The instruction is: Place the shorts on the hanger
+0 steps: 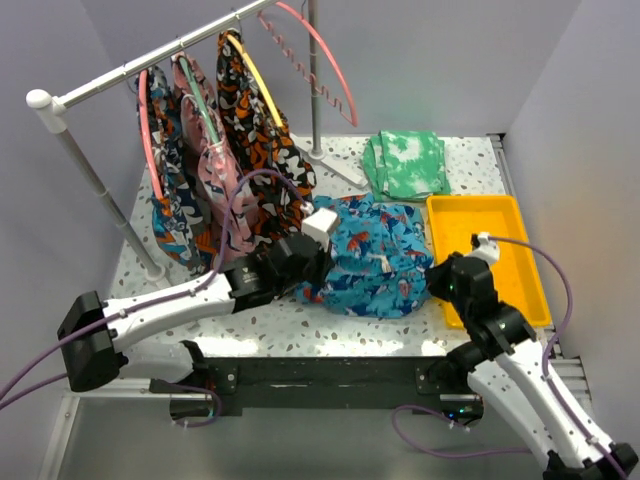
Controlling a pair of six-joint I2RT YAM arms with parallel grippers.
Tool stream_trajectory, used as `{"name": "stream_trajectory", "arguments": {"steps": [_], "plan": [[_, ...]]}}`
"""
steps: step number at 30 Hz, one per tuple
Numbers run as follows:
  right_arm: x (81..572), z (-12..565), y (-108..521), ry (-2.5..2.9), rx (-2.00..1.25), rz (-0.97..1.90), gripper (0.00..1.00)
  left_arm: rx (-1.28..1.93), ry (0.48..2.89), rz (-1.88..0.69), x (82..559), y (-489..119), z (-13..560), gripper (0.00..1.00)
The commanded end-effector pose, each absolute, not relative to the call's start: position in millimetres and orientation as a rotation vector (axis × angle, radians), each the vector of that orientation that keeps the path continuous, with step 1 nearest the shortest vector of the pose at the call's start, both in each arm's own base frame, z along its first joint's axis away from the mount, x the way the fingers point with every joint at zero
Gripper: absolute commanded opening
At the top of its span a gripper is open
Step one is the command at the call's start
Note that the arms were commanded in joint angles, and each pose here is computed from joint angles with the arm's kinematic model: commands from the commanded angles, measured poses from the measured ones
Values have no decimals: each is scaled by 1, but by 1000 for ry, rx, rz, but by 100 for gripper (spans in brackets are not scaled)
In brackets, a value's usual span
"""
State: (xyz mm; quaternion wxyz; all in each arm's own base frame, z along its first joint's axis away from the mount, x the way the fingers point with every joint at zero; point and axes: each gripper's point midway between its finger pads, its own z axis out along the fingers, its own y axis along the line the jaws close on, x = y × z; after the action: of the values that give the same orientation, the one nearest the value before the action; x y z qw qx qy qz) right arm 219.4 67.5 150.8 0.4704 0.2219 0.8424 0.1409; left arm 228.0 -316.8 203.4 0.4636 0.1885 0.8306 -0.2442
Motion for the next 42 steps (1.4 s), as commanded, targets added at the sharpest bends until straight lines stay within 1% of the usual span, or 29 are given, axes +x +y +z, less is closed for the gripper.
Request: {"name": "stream_trajectory", "arguments": {"steps": [1, 3, 4, 5, 7, 9, 10, 11, 13, 14, 16, 17, 18, 19, 20, 21, 22, 23, 25, 30, 31, 32, 33, 34, 35, 37, 39, 41, 42], "plan": [[201, 139, 79, 2039, 668, 534, 11, 366, 2099, -671, 211, -314, 172, 0], [192, 131, 77, 2075, 673, 525, 20, 338, 2150, -650, 204, -304, 148, 1], [190, 133, 79, 2084, 663, 538, 23, 335, 2170, -635, 200, -298, 138, 4], [189, 141, 79, 2078, 651, 540, 33, 328, 2178, -643, 196, -298, 134, 10], [187, 152, 80, 2076, 624, 550, 41, 335, 2188, -649, 190, -296, 127, 21], [189, 172, 79, 2047, 586, 551, 54, 346, 2194, -653, 187, -296, 124, 37], [191, 180, 79, 2031, 565, 553, 60, 355, 2199, -652, 185, -295, 123, 39], [197, 194, 80, 2009, 535, 545, 70, 359, 2205, -648, 185, -294, 121, 41], [208, 206, 87, 2005, 478, 542, 74, 367, 2205, -650, 183, -294, 121, 45], [218, 224, 92, 1970, 438, 551, 75, 365, 2197, -664, 183, -295, 123, 46], [239, 218, 107, 2047, 401, 535, 76, 395, 2201, -701, 178, -298, 120, 47], [248, 240, 112, 2028, 367, 544, 75, 399, 2203, -706, 176, -298, 119, 47], [259, 233, 124, 2094, 332, 535, 75, 410, 2203, -712, 175, -299, 118, 46], [266, 243, 130, 2085, 283, 545, 72, 419, 2205, -714, 173, -298, 117, 46], [280, 268, 137, 2018, 219, 560, 71, 432, 2207, -702, 172, -296, 116, 46], [308, 304, 145, 1910, 145, 544, 70, 436, 2222, -661, 173, -291, 113, 45], [325, 305, 147, 1914, 136, 503, 70, 432, 2216, -650, 175, -290, 115, 45], [338, 338, 147, 1846, 106, 475, 71, 437, 2213, -646, 175, -289, 116, 45], [368, 371, 157, 1795, 62, 445, 71, 441, 2209, -658, 173, -288, 116, 45], [409, 421, 197, 1690, -160, 480, 70, 449, 2204, -678, 170, -288, 119, 45], [414, 446, 199, 1627, -188, 484, 70, 448, 2197, -683, 170, -288, 122, 45], [428, 438, 206, 1636, -221, 459, 72, 448, 2194, -685, 171, -288, 123, 45], [431, 444, 213, 1614, -257, 475, 72, 450, 2189, -694, 170, -290, 126, 45], [433, 463, 219, 1562, -286, 491, 72, 450, 2180, -704, 170, -291, 129, 45], [442, 455, 230, 1569, -331, 513, 72, 457, 2170, -711, 171, -292, 131, 45], [445, 472, 240, 1521, -356, 547, 72, 471, 2169, -711, 171, -294, 133, 45], [456, 467, 250, 1522, -379, 570, 72, 484, 2172, -700, 171, -294, 134, 45], [460, 481, 258, 1484, -386, 603, 70, 488, 2169, -703, 171, -295, 135, 45], [474, 464, 268, 1517, -404, 617, 70, 487, 2163, -707, 172, -296, 137, 45]]}}
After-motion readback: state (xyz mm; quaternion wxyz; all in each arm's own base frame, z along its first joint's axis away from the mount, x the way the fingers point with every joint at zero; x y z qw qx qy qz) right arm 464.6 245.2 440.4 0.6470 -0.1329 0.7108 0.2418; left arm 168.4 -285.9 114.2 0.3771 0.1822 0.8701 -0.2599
